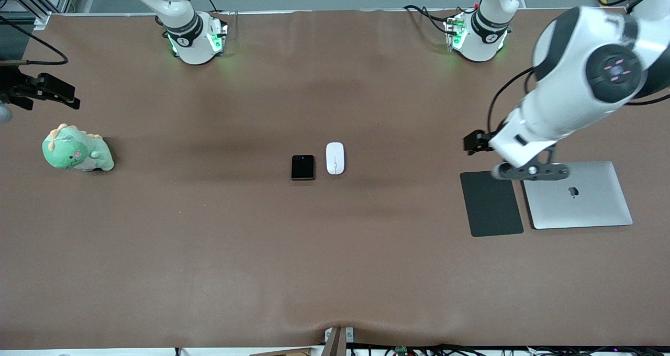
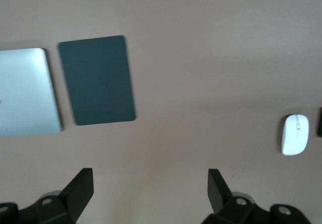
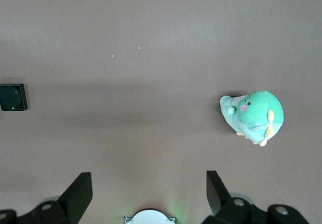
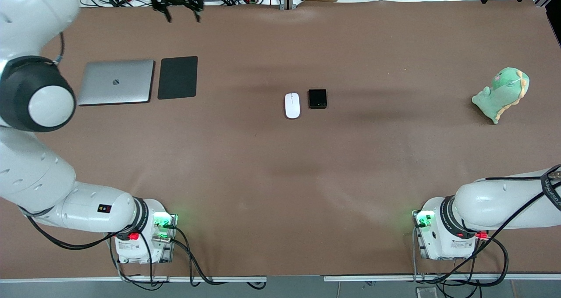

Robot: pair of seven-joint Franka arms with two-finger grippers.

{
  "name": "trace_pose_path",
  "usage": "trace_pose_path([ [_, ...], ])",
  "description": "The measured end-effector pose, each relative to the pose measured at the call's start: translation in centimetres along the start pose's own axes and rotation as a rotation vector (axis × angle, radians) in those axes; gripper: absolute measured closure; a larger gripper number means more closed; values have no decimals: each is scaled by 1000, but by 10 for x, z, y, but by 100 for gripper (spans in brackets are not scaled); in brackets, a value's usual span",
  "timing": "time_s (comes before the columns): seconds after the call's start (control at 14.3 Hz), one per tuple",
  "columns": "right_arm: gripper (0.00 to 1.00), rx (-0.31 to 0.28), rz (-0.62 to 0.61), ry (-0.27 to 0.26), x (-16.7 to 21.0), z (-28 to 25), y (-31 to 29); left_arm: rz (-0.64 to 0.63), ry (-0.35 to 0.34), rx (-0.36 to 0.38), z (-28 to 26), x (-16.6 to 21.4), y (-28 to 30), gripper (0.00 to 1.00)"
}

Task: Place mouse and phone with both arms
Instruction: 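Reach the left gripper over the white mouse, then grasp the white mouse with the left gripper while the right gripper moves out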

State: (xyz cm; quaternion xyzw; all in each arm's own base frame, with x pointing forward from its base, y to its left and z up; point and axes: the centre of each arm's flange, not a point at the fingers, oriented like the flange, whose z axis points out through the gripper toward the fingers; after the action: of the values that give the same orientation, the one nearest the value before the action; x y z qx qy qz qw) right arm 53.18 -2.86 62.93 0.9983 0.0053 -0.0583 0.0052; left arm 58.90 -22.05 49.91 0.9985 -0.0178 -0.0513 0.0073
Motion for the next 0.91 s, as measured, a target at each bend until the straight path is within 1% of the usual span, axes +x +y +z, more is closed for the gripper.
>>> trace_pose_path([
  [0.21, 0, 2, 0, 0, 0, 0, 0, -18, -6, -3, 44, 0, 65, 0],
  [0.42, 0, 27, 2, 1, 0, 0, 0, -23, -9, -10, 89, -3, 118, 0],
  [0.7, 0, 36, 9, 5, 4, 1, 6, -70, -7, 2, 148, -19, 182, 0],
  [0.77, 0, 36, 9, 3, 6, 3, 7, -87, -7, 2, 162, -25, 198, 0],
  [0.91, 0, 36, 9, -20, 14, 14, 7, -106, -7, -3, 190, -36, 225, 0],
])
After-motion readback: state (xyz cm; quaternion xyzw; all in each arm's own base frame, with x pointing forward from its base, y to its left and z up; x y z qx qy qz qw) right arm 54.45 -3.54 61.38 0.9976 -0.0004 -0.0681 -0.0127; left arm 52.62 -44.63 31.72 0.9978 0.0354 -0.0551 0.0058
